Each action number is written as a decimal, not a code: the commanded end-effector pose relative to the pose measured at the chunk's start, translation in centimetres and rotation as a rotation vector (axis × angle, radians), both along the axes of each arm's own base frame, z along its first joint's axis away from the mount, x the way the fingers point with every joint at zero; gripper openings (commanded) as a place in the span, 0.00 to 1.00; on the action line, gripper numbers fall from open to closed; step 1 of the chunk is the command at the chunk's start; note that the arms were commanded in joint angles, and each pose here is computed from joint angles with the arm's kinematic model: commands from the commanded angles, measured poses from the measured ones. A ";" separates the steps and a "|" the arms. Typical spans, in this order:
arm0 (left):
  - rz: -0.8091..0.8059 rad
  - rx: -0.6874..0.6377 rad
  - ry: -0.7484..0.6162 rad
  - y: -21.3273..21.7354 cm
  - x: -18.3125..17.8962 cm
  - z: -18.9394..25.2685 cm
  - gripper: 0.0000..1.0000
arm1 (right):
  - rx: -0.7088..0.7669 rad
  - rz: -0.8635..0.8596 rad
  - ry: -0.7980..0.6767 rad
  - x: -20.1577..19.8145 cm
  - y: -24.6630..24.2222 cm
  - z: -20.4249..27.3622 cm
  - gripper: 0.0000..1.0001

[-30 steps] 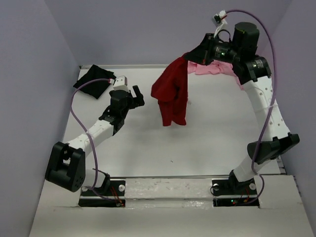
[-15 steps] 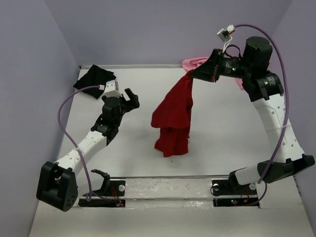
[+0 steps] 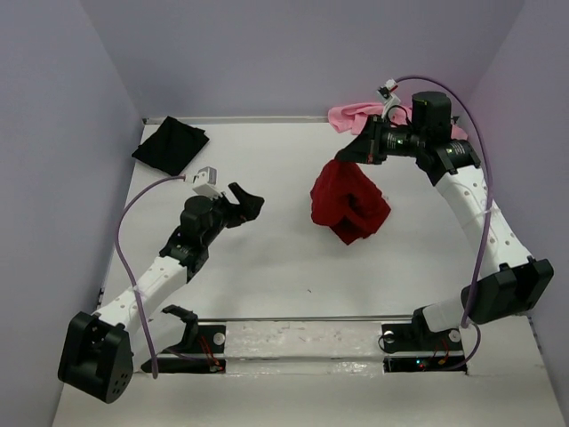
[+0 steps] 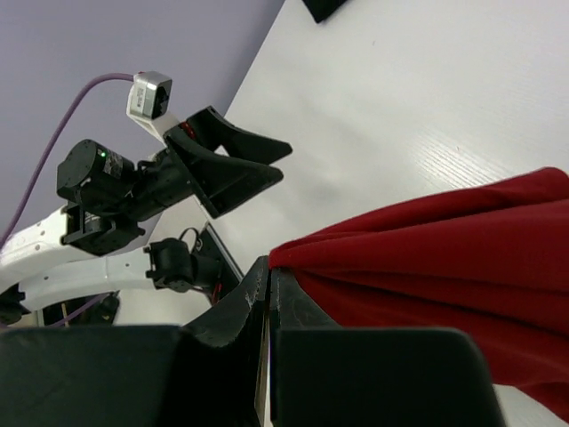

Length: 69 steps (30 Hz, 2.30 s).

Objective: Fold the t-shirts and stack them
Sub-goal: Grab the tshirt from the pile, then move the tshirt to the center of the board

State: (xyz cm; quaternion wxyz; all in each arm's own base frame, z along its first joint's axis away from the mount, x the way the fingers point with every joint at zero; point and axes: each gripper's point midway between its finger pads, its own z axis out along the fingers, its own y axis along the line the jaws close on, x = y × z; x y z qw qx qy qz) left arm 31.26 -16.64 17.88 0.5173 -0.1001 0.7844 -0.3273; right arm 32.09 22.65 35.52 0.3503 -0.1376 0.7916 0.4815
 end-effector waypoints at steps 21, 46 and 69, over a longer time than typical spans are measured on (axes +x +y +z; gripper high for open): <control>0.182 0.037 -0.119 4.3 2.4 4.6 0.99 | 0.258 0.141 -0.345 -7.2 -3.8 17.2 0.32; -0.130 0.080 0.142 -2.8 -1.0 -2.5 0.99 | -0.576 -0.477 0.136 2.4 -8.3 -19.0 1.00; -0.309 0.087 0.546 -6.5 -13.9 -10.8 0.98 | -0.558 -0.480 0.108 3.4 -7.9 -19.7 1.00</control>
